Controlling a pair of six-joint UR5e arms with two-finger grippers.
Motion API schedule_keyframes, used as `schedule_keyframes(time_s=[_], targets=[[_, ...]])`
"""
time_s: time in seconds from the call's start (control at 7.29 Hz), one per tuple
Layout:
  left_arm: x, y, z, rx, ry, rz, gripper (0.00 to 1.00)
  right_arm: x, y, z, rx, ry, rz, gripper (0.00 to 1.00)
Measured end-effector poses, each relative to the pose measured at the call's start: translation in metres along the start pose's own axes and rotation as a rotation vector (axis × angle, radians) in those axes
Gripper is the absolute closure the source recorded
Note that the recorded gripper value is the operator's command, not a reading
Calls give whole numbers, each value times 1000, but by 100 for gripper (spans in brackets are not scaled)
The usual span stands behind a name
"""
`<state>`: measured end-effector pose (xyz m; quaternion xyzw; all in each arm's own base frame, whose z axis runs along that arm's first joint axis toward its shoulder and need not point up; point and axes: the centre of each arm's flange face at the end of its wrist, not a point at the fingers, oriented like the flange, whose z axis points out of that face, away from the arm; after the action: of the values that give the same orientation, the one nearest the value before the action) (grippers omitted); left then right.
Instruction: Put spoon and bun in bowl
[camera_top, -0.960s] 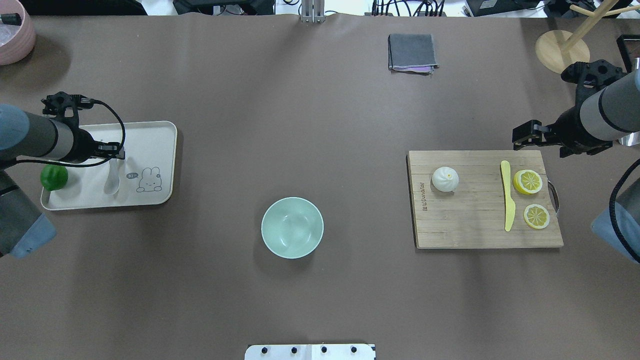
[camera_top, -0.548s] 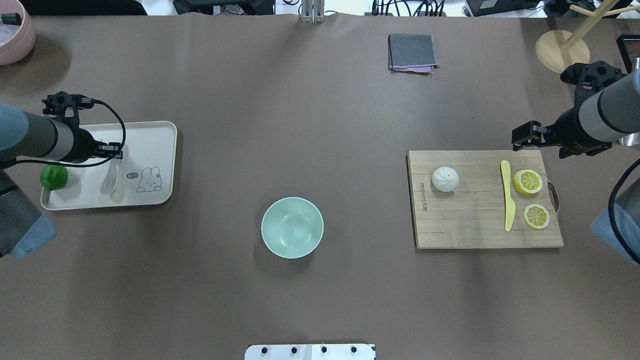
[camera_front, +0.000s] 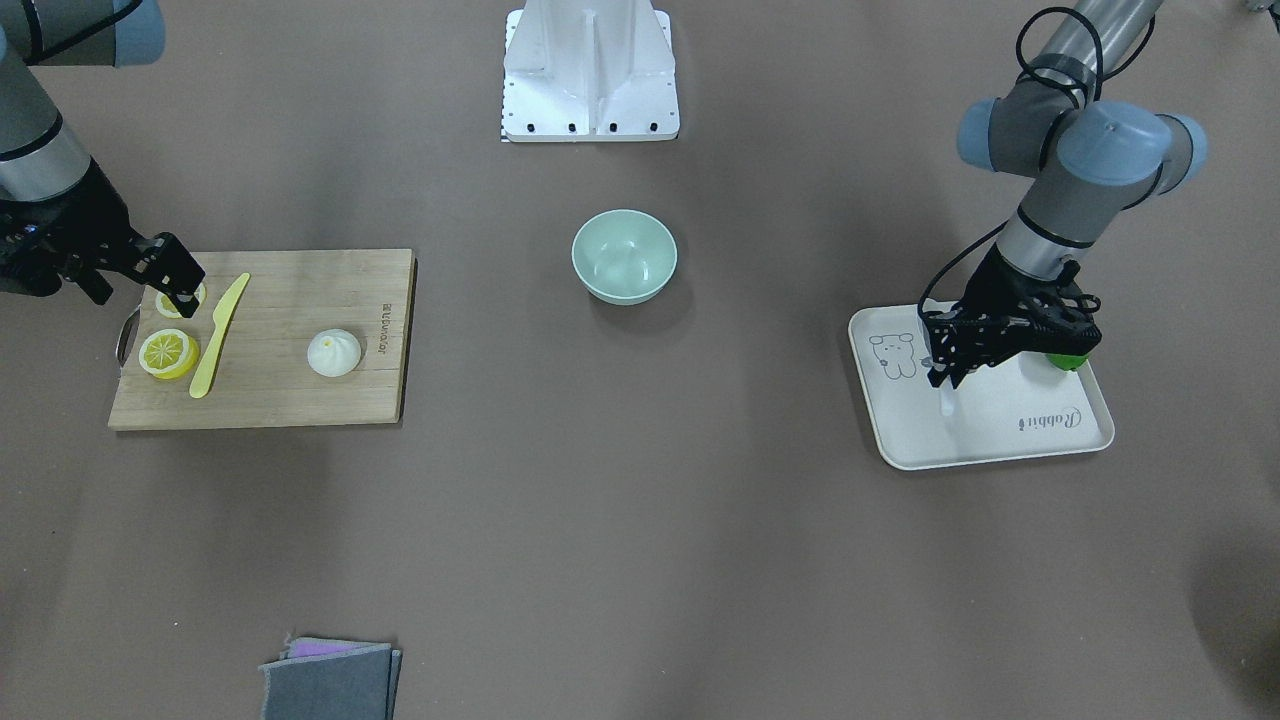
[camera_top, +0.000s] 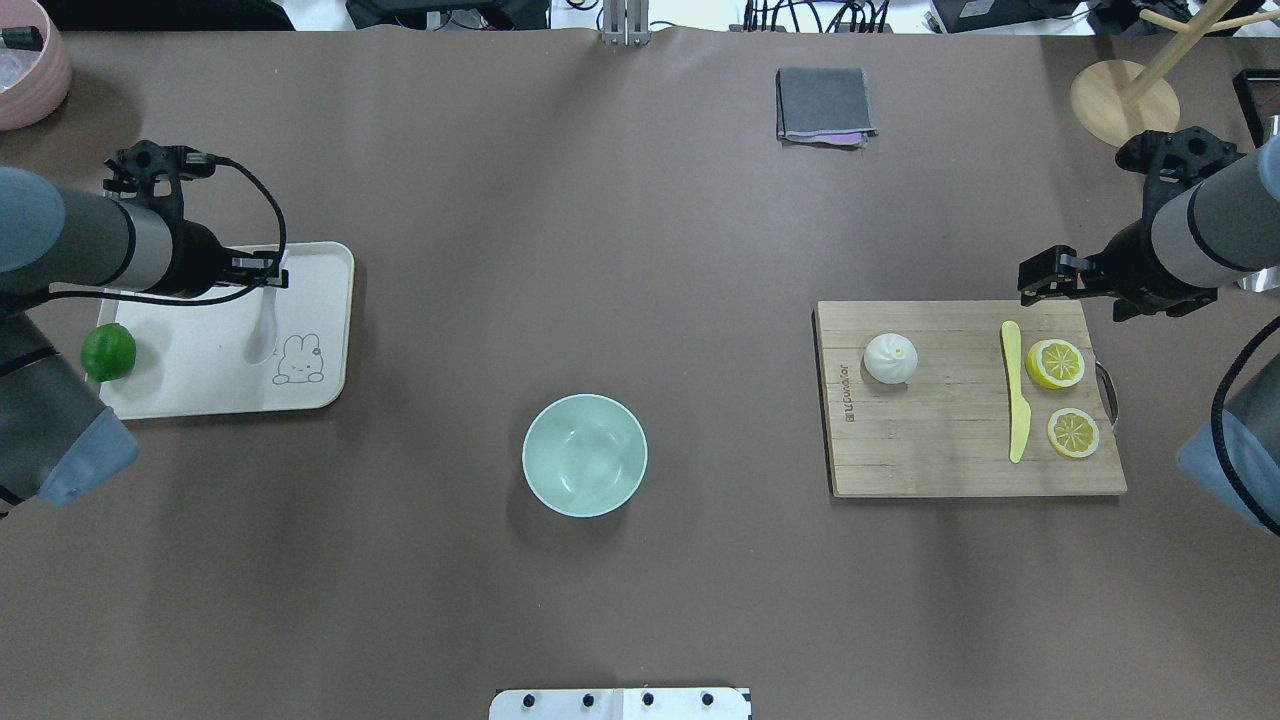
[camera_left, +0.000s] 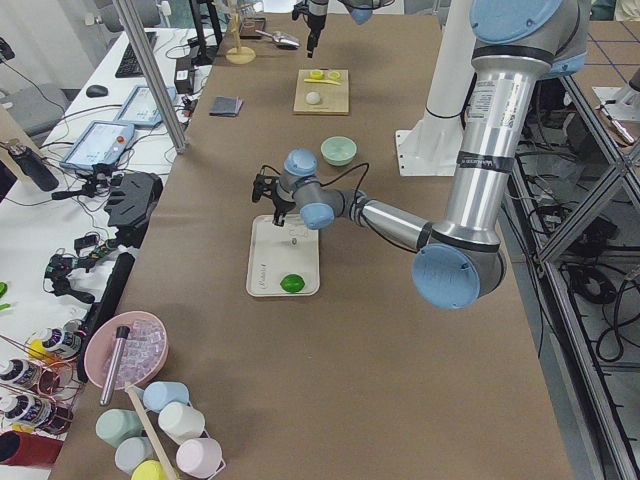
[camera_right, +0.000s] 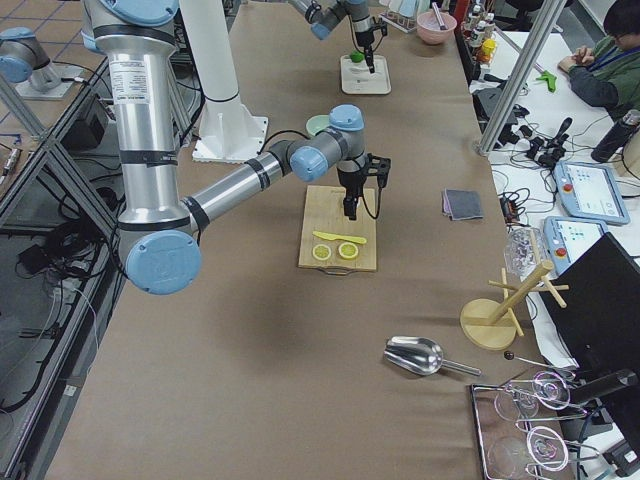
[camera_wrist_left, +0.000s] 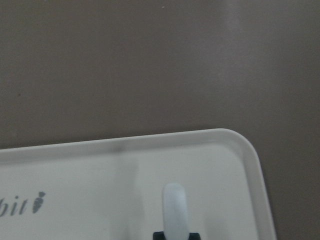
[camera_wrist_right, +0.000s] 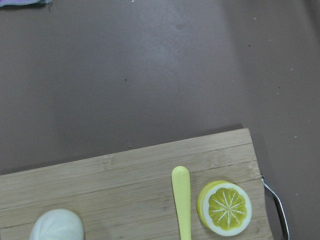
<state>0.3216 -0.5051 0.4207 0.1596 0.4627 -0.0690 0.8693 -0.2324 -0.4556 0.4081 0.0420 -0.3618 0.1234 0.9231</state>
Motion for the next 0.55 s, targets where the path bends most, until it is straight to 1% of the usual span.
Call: schedule_keyframes(time_s=[0.14,0.27,0.55], targets=[[37,1,-11,0,36,-52,100,-3,2,1,-2,0,7,1],[77,11,-13,-7,77,-94,100,-6,5,3,-2,0,13,1],[158,46,-2,-10,137,-147,100,-13,8,4,1,-3,19,1]])
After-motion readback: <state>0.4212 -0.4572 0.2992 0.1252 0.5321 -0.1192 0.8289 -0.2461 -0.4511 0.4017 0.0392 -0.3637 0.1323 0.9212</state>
